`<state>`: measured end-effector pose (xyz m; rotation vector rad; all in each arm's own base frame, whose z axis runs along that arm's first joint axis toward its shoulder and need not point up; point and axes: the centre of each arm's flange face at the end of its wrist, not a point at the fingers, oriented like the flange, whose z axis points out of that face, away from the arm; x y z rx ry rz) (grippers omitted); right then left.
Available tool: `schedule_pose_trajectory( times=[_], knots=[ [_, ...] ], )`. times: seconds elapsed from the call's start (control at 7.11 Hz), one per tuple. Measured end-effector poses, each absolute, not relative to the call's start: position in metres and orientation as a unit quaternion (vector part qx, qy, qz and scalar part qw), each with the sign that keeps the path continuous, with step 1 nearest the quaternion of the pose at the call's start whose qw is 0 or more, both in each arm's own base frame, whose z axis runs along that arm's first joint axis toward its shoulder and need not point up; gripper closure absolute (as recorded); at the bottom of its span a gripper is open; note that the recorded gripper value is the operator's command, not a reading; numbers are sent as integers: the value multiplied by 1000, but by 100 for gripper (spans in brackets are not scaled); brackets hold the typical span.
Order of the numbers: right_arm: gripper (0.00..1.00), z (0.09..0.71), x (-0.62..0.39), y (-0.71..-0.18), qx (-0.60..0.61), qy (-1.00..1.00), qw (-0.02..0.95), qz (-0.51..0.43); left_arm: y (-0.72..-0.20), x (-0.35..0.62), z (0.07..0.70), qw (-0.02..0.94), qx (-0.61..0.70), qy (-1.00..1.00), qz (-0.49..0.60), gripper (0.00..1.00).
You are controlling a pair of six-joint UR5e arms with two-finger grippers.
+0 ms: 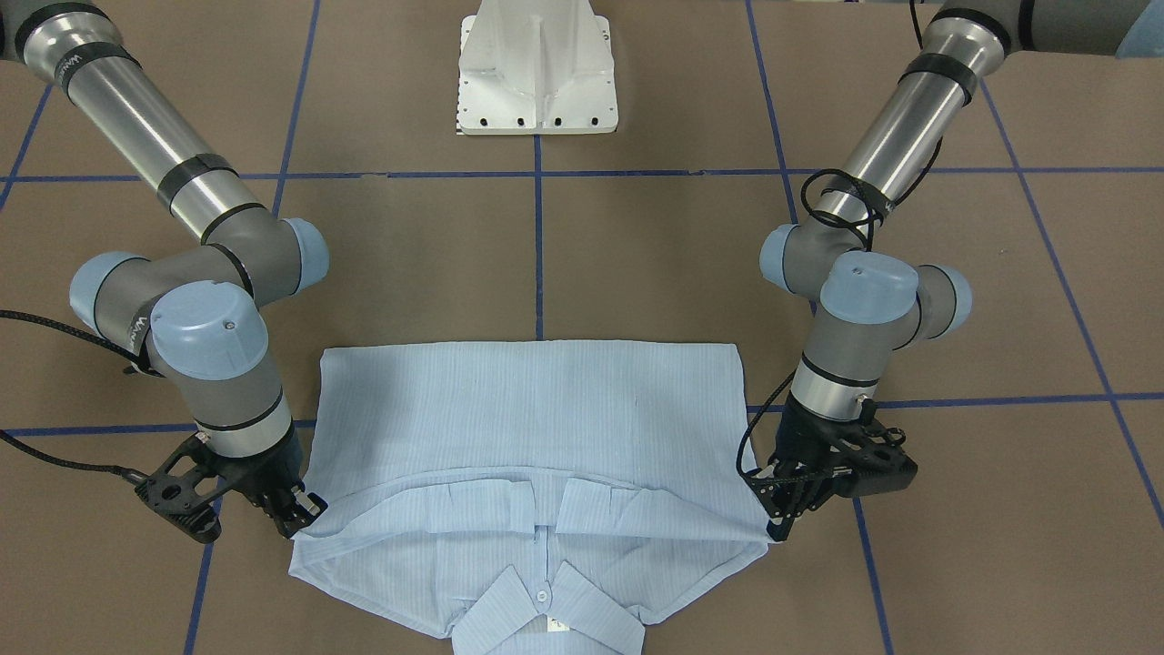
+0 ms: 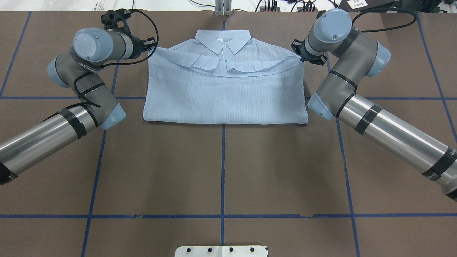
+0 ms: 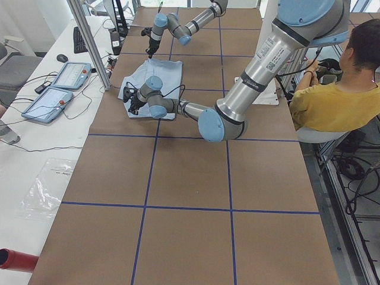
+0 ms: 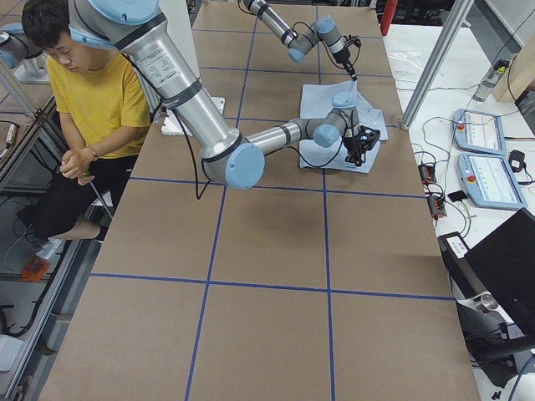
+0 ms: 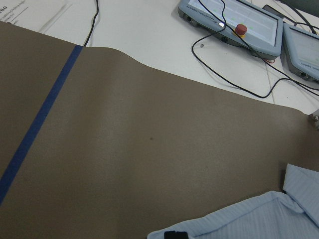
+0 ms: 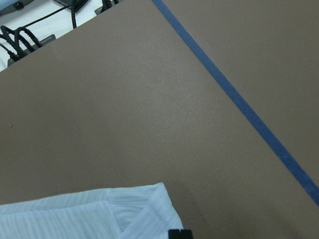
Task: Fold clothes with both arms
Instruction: 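Release the hem near the collar and raise both grippers away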
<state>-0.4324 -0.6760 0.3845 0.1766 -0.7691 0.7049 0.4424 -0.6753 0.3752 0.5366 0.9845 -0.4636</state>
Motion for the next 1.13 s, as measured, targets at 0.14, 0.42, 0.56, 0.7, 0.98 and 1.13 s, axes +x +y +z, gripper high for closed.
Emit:
schedule_pose_trajectory(
  times=[0.14,0.42,0.56,0.7,0.98,1.13],
  knots=[
    [85,388,-433,-677,86,-368,862,336,-675,443,377,822,252,462,-217,91],
    [0,390,-434,-678,89,-370,861,336,-674,443,379,823,251,461,-217,49],
    [0,391,-434,-678,90,-370,861,336,-673,443,380,823,250,461,-217,30],
    [0,389,-429,-679,92,-373,859,338,-673,442,382,825,253,458,-212,24],
    [0,377,-405,-665,93,-399,849,334,-670,436,392,832,265,449,-190,23],
    [0,374,-399,-641,89,-416,843,330,-665,431,394,831,271,450,-184,23]
  ],
)
